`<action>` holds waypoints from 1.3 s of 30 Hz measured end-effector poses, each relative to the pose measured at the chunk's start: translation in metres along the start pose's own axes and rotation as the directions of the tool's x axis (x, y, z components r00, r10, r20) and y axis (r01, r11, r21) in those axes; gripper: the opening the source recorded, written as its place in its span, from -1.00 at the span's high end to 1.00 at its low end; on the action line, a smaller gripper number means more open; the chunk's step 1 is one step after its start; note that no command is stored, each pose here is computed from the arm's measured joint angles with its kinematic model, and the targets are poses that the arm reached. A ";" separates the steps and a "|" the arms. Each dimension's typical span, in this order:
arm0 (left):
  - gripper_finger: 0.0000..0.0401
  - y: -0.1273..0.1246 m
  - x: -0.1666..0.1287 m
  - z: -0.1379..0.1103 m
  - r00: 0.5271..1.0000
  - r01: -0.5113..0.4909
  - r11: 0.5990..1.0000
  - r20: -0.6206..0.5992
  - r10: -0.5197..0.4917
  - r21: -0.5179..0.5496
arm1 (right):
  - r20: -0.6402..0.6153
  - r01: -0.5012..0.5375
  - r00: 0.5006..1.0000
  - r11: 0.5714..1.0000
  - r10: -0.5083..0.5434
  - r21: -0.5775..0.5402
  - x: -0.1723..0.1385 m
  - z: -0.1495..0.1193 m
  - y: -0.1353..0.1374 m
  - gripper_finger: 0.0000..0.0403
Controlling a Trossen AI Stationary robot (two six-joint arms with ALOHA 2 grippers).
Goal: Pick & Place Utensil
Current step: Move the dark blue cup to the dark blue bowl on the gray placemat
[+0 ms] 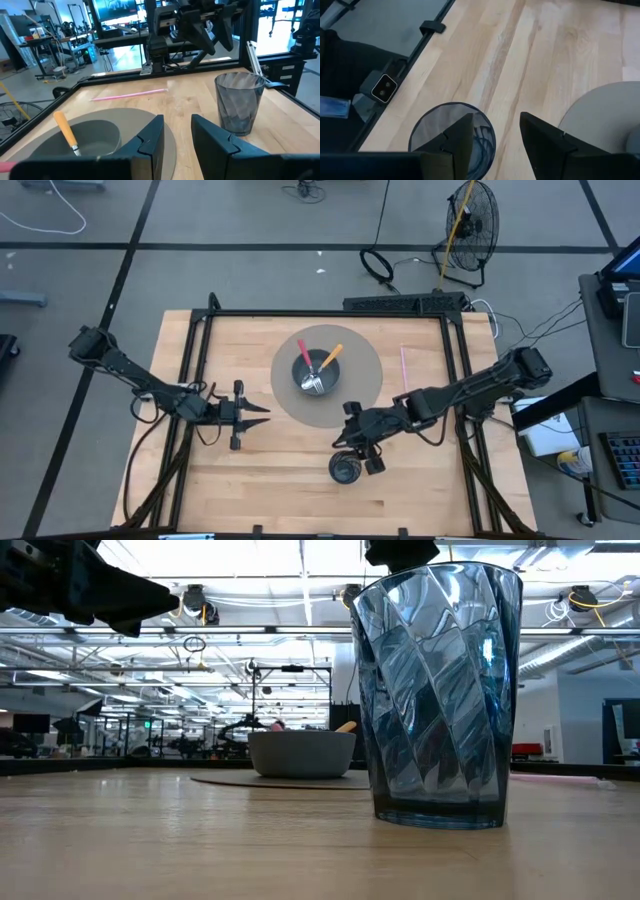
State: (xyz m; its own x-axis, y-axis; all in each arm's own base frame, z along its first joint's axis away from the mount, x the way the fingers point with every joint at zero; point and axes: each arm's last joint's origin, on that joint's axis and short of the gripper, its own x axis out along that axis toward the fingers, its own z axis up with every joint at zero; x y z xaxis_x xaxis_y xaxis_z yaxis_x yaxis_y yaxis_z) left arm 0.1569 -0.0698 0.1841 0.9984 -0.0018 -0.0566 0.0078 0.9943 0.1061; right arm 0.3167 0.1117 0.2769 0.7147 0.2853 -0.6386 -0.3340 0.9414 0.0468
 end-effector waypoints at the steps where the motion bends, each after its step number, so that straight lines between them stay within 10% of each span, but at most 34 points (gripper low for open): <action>1: 0.48 0.000 0.000 0.000 1.000 0.000 1.000 0.000 0.000 0.000 | -0.003 0.001 1.000 1.000 -0.001 0.000 0.000 0.000 0.000 0.23; 39: 0.48 0.000 0.000 0.000 1.000 -0.002 1.000 0.000 0.002 -0.002 | 0.026 -0.116 0.993 0.993 0.115 0.027 0.018 -0.031 0.000 0.23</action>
State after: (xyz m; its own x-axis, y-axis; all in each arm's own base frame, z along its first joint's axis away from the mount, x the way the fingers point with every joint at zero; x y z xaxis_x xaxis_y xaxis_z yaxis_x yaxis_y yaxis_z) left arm 0.1570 -0.0698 0.1842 0.9984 0.0001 -0.0564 0.0058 0.9946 0.1040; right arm 0.3108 0.1109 0.2413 0.6874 0.3964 -0.6086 -0.3980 0.9065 0.1409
